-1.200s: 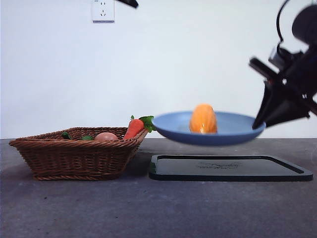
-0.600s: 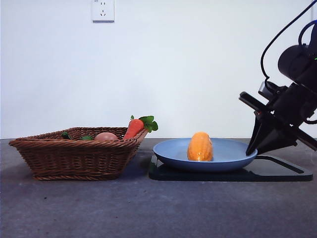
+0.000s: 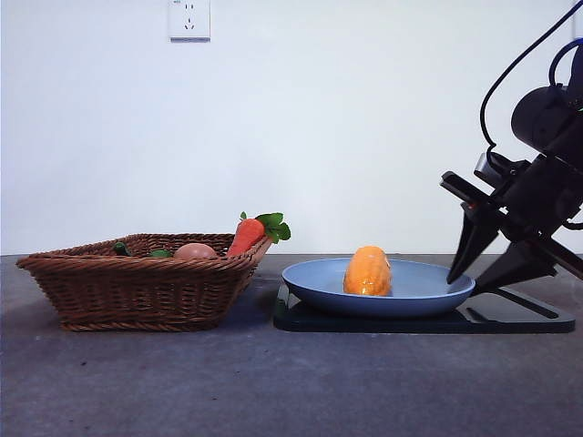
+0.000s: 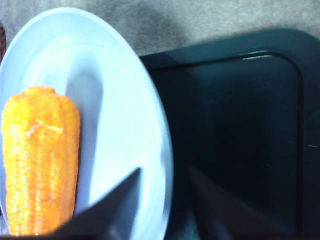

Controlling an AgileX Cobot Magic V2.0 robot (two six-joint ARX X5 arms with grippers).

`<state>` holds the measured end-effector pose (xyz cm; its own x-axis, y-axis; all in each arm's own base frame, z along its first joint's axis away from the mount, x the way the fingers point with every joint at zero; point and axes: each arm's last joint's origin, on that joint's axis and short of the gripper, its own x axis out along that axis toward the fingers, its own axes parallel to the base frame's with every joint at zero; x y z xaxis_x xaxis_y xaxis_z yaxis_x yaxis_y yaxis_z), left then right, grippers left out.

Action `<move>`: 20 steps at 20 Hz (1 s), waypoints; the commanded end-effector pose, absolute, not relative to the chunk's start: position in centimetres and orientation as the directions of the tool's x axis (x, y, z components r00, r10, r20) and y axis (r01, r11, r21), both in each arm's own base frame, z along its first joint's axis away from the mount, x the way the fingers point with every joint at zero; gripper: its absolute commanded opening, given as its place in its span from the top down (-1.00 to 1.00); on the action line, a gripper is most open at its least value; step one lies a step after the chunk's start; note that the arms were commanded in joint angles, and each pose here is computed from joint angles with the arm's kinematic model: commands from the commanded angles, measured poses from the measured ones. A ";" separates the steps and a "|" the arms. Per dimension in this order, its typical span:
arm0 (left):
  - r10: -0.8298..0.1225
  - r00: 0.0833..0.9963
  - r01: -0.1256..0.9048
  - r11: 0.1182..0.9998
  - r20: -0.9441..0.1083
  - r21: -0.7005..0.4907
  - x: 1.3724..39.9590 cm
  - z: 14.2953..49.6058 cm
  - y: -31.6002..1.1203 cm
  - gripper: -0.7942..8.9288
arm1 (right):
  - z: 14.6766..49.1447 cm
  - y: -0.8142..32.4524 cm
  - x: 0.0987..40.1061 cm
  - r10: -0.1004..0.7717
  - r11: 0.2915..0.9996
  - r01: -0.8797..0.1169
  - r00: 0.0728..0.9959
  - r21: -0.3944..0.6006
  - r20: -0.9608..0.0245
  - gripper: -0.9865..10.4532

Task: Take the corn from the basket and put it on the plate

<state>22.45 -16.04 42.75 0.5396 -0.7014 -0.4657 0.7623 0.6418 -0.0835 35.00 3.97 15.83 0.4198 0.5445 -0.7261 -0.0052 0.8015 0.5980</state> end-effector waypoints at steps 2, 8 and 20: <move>-0.709 0.549 0.764 0.640 -0.443 -0.076 22.5 43.5 -16.1 0.13 | 15.9 4.1 35.4 0.556 0.798 -0.030 0.420 0.602 -0.717 0.46; -0.708 0.548 0.764 0.640 -0.446 -0.077 22.4 43.4 -16.1 0.13 | 17.7 3.3 34.8 0.565 0.788 -0.039 0.442 0.614 -0.697 0.45; -0.700 0.544 0.760 0.645 -0.463 -0.082 22.5 43.3 -16.0 0.14 | 26.5 3.3 28.0 0.577 0.814 -0.247 0.442 0.525 -0.687 0.46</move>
<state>22.45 -15.84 42.55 0.5348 -0.6917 -0.4854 0.7564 0.6479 -0.0898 28.19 2.99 25.67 0.4384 0.5672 -0.6972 -0.1705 0.8141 0.5551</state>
